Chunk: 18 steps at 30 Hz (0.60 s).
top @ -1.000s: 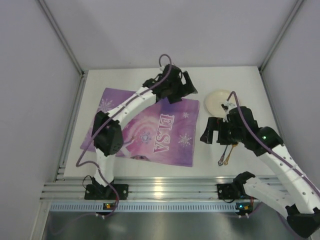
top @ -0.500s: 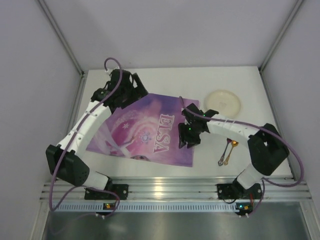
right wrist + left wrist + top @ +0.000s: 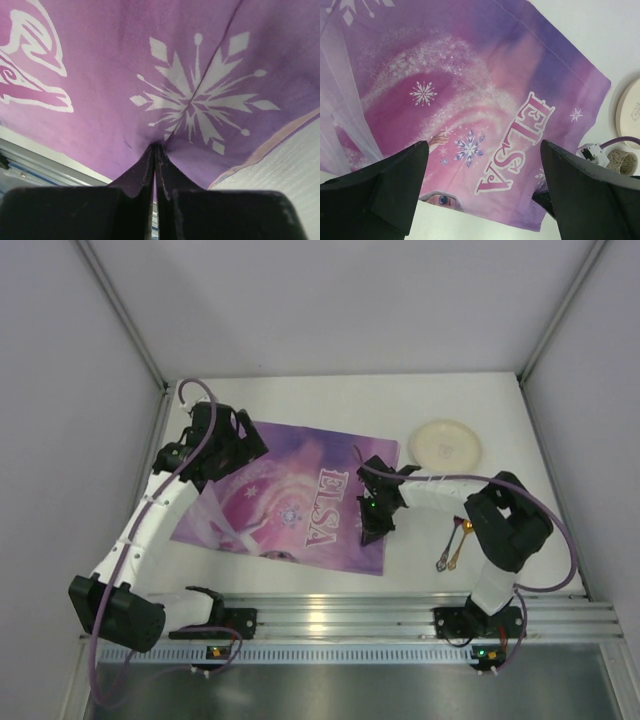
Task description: Set the dinner table for one person
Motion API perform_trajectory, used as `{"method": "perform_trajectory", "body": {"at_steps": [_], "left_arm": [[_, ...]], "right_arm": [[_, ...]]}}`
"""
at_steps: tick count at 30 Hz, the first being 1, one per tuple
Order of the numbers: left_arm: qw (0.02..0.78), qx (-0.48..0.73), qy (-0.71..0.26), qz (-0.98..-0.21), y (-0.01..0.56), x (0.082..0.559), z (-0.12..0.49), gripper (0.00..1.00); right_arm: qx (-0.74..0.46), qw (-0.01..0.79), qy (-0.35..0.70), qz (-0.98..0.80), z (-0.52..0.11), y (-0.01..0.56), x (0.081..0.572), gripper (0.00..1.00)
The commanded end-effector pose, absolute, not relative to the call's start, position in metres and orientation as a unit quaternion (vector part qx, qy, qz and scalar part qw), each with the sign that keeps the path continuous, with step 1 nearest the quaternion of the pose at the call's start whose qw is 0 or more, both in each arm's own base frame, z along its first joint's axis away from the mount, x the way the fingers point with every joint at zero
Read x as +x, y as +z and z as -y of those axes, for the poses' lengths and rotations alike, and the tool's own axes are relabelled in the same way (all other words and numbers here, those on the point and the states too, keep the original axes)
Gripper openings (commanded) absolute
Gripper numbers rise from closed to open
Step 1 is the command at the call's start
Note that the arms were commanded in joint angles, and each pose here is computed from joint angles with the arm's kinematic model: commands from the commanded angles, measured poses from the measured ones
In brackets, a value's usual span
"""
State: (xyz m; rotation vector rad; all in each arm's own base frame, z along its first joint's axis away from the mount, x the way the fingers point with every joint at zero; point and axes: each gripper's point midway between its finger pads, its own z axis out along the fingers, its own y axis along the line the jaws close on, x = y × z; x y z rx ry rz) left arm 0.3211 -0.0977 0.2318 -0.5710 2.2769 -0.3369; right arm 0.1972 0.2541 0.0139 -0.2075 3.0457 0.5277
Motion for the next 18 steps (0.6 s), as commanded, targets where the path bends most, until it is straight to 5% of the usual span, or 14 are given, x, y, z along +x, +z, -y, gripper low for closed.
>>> {"method": "perform_trajectory", "body": {"at_steps": [1,18], "left_arm": [[0.380,-0.220,-0.115,-0.891,0.230,0.318,0.089,0.99],[0.368,-0.255,-0.090,-0.890,0.204,0.309,0.076,0.98]], "right_arm": [[-0.058,0.033,0.123,-0.990,-0.233,-0.004,0.190,0.00],[0.058,0.053,0.006,-0.997,-0.122,0.009,0.186,0.00]]}}
